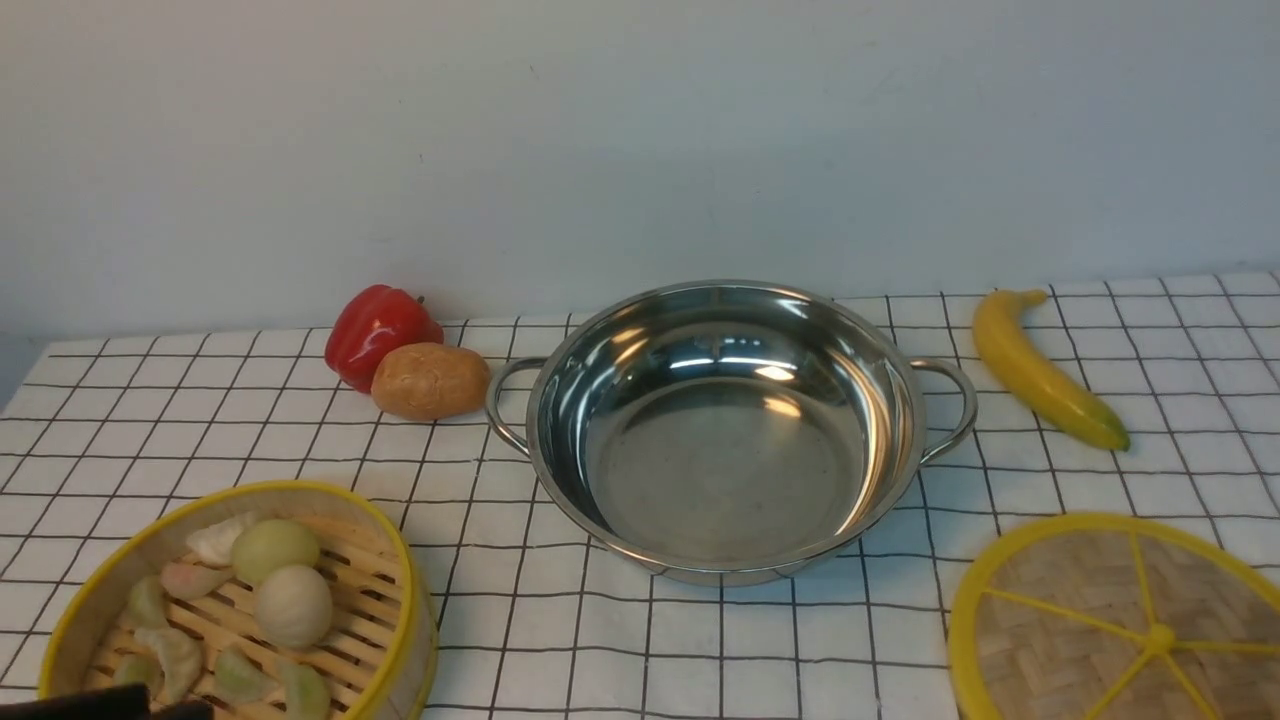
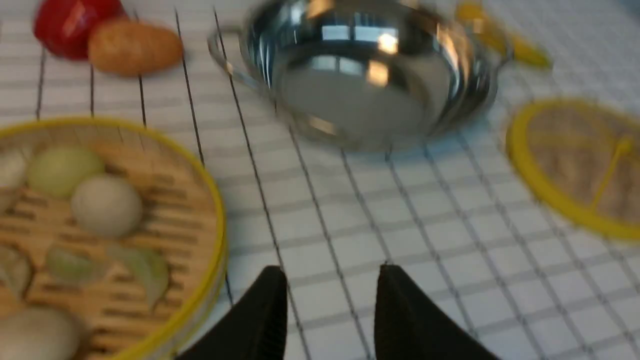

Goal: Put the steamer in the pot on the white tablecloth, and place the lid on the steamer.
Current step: 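Grasp the rim of the steamer basket holding the buns with the left gripper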

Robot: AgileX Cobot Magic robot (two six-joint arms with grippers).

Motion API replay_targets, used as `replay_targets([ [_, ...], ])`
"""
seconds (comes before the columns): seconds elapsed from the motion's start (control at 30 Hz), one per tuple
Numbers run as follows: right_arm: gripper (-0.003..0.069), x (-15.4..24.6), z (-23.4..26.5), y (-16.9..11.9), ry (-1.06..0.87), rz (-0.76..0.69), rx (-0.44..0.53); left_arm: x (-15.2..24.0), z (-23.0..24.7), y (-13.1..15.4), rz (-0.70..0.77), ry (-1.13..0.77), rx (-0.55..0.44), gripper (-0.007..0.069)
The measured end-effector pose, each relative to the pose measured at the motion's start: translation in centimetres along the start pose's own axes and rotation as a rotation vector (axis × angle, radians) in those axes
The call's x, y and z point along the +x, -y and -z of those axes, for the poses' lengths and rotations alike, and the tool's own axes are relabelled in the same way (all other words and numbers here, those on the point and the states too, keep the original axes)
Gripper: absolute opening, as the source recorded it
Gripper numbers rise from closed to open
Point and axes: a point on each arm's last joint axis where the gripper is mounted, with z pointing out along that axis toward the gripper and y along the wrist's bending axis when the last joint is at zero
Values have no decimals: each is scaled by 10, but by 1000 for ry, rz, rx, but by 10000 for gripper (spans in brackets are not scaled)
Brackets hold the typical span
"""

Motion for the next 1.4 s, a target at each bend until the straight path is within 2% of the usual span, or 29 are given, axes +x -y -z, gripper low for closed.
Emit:
replay_targets([
  [0.03,242,0,0,0,0,0,0,-2,-3,-2,1,-31,-4,243],
  [0.17,242,0,0,0,0,0,0,-18,-46,-31,25,-367,-49,243],
  [0.27,242,0,0,0,0,2,0,-24,-77,-47,62,-474,-57,243],
  [0.53,242,0,0,0,0,2,0,-46,-133,-65,177,-522,11,243],
  [0.8,242,0,0,0,0,1,0,-61,-178,-85,216,-580,11,243],
  [0.93,242,0,0,0,0,1,0,-58,-198,-85,217,-608,5,243],
  [1.13,242,0,0,0,0,1,0,-57,-231,-66,229,-580,-49,243],
  [1.4,242,0,0,0,0,1,0,-56,-235,-67,231,-562,-145,243],
])
